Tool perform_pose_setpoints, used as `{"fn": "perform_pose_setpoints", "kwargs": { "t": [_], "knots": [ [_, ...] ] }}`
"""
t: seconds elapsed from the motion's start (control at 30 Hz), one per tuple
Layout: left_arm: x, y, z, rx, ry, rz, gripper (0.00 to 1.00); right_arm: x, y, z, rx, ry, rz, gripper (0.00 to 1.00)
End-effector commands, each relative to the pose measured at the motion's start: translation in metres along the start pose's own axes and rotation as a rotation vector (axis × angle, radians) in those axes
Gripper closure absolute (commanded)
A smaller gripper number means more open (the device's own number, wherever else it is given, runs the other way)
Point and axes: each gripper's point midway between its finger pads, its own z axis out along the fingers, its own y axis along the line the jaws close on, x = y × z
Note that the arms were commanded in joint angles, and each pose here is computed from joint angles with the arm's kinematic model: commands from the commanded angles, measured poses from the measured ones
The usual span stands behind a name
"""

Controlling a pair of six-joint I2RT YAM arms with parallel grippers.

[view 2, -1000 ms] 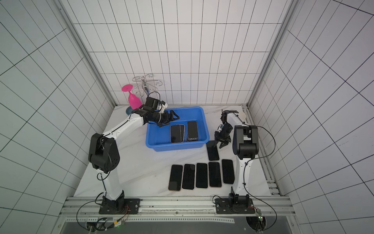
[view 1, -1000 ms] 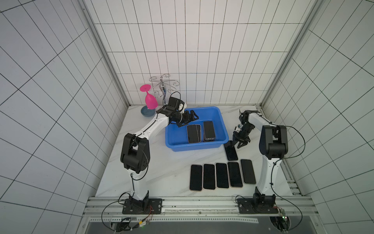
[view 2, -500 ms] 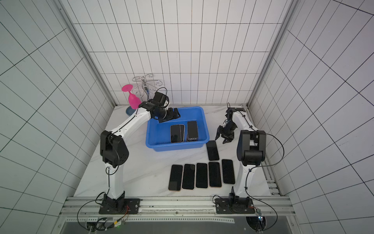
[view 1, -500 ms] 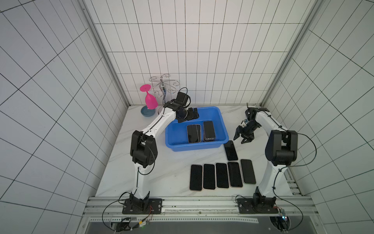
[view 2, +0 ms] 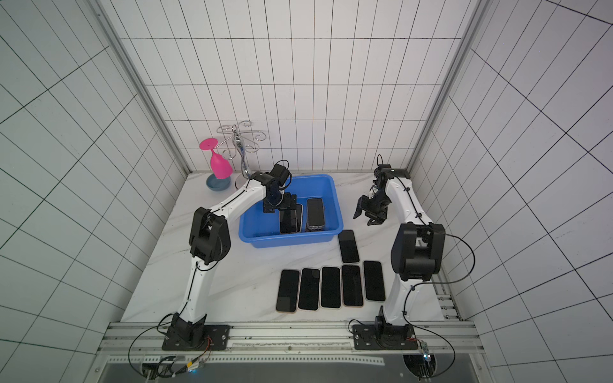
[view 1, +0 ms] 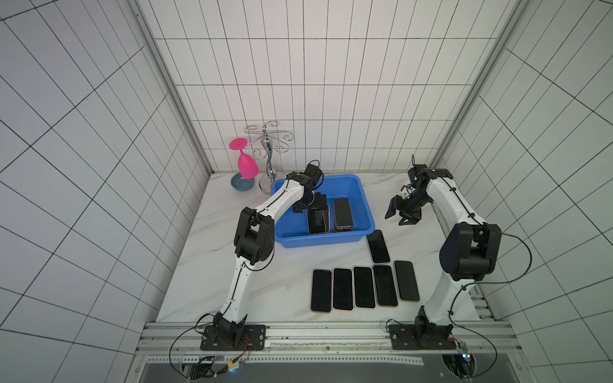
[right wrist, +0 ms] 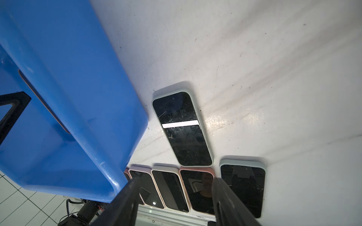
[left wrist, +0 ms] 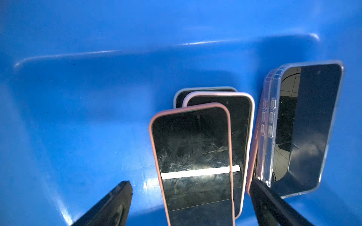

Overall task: Take the phone out of the storage box
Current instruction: Pick up the phone from the storage box.

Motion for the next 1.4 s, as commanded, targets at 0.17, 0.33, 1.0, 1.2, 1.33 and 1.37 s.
{"fn": "perform_pose_setpoints", "kwargs": {
  "t": [0.17,0.33,1.0,1.2,1.33,1.37],
  "knots": [
    [0.011,-0.013,0.032,0.022,0.052,0.009,0.02,0.004,-0.001,0.004,0.028,0.038,-0.048,0.38],
    [0.018,-0.005,0.044,-0.020,0.081,0.001,0.02,0.005,-0.001,0.008,0.026,0.051,-0.060,0.38],
    [-0.012,-0.018,-0.017,0.082,-0.035,0.068,0.57,-0.015,0.025,-0.006,-0.052,0.001,-0.065,0.40],
    [-0.015,-0.037,-0.084,0.194,-0.103,0.173,0.60,-0.039,0.074,-0.031,-0.256,-0.043,-0.074,0.40],
    [0.001,-0.050,-0.109,0.298,-0.089,0.223,0.60,-0.048,0.135,-0.042,-0.442,-0.037,-0.143,0.39],
    [0.007,-0.054,-0.114,0.332,-0.076,0.231,0.60,-0.049,0.153,-0.043,-0.476,-0.030,-0.166,0.39]
  ]
}}
